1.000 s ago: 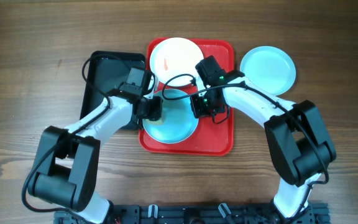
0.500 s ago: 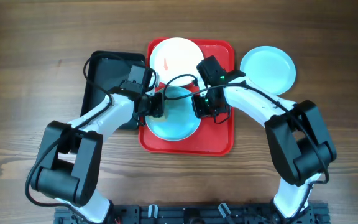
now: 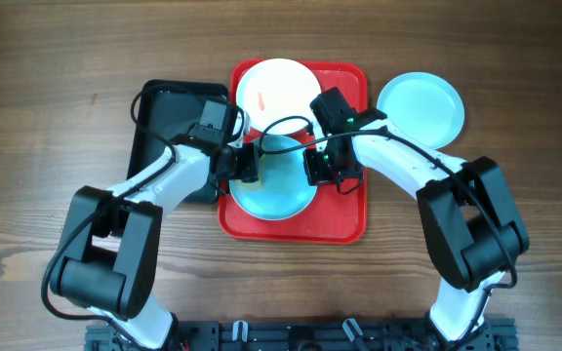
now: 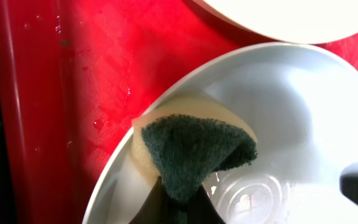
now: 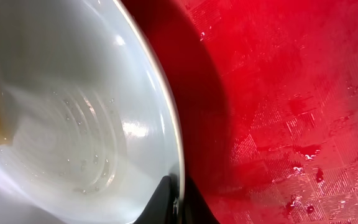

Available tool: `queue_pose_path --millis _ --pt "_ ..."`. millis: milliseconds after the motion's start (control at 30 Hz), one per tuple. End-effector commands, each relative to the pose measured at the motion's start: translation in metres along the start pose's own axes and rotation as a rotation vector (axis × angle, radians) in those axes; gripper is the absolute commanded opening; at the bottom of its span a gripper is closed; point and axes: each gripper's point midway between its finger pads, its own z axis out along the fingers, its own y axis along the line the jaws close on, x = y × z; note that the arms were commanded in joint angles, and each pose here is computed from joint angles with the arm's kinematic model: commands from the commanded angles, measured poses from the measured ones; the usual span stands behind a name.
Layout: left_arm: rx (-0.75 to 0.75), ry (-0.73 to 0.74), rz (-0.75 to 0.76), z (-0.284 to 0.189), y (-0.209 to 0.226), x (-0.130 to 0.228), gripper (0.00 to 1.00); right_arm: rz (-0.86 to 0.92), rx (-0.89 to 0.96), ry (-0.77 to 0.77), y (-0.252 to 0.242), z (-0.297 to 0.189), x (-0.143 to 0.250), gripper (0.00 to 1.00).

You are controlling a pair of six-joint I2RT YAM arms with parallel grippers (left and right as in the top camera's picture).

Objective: Clean dirty plates on tray and stack at the side
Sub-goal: 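Scrub the light-blue plate with the sponge held in the left gripper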

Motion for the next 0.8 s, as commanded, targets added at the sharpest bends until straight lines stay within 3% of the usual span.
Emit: queue_pose_path --millis 0,300,767 --pt "-0.012 0.135 -0.125 0.027 0.010 0.039 0.04 -0.030 -0.024 0.003 0.008 0.003 -0.003 0.04" --pt "0.007 0.151 -0.232 0.028 0.005 0.041 0.04 -0.031 -0.024 0.003 0.008 0.003 -0.004 0.04" --pt "0.117 0.227 -0.177 0.029 -0.033 0.061 0.04 -0.031 -0.024 0.002 0.008 0.003 -0.004 0.04"
